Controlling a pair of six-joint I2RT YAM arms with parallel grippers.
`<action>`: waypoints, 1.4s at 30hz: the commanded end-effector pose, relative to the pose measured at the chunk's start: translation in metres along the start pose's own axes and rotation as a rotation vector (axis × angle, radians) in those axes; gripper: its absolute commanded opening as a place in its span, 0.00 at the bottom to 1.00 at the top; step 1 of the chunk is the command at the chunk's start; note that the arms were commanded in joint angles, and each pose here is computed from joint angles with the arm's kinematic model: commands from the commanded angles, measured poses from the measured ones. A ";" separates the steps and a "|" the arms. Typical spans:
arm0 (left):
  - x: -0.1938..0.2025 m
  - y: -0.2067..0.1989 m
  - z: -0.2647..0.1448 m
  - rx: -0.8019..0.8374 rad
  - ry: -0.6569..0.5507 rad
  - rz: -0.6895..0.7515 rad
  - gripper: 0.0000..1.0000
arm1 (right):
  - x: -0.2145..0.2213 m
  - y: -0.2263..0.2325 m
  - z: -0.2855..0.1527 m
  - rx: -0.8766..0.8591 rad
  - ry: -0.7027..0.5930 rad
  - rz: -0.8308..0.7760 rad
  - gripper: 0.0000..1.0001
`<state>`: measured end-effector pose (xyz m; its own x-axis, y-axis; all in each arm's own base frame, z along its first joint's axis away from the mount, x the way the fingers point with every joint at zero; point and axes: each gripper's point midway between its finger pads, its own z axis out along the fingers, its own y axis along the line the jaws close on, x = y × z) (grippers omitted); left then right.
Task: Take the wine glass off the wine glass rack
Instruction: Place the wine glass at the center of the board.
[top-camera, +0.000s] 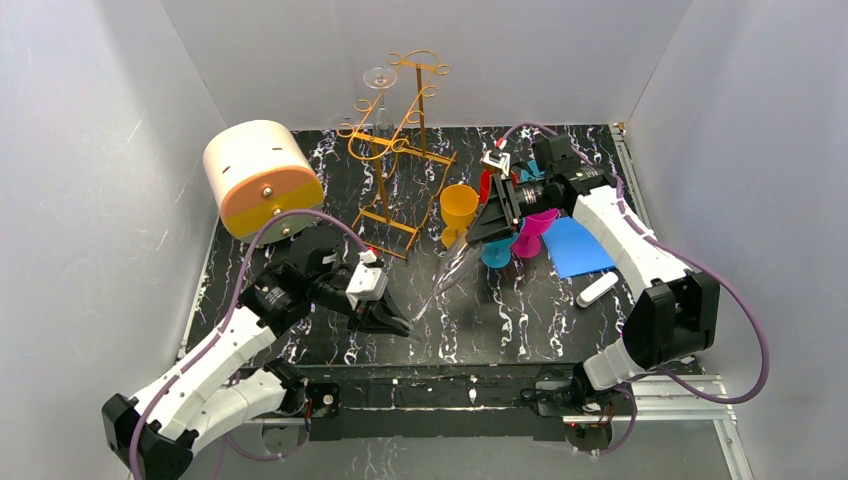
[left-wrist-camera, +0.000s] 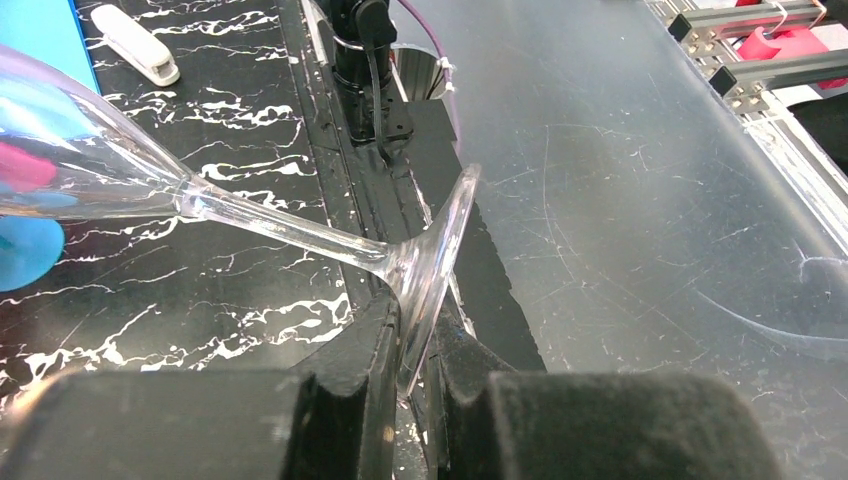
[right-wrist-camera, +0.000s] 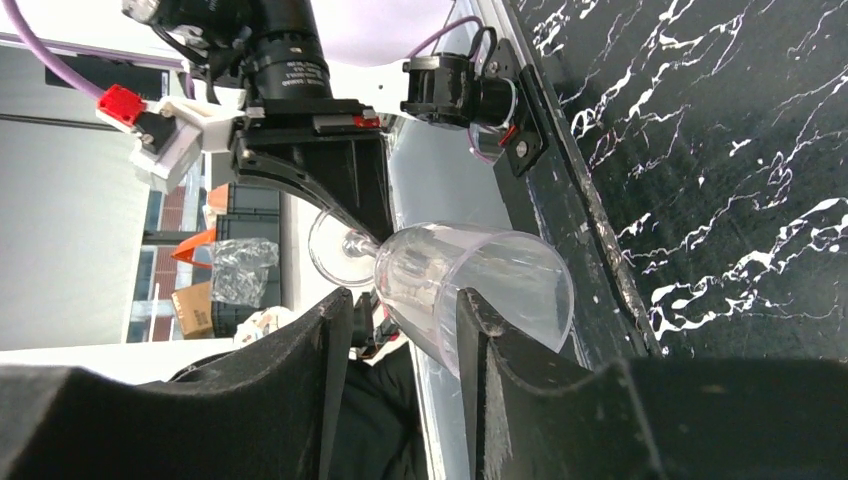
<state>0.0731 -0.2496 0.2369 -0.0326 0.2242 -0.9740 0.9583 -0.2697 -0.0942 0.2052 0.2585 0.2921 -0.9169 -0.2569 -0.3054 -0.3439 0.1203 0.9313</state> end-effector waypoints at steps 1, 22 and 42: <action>-0.014 0.020 -0.006 -0.074 0.028 0.073 0.00 | 0.019 0.021 0.004 -0.041 0.056 -0.001 0.50; 0.003 0.038 -0.014 -0.197 0.112 0.091 0.00 | 0.047 0.065 -0.002 -0.229 0.108 -0.070 0.38; -0.011 0.044 -0.029 -0.319 0.118 0.127 0.12 | 0.053 0.079 -0.003 -0.207 0.079 -0.157 0.01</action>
<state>0.0859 -0.2444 0.2384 0.1194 0.2610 -0.9579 0.9727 -0.2242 0.0602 0.1618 0.2521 0.3300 -0.8787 -0.2793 -0.3871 -0.3917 -0.0418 0.9192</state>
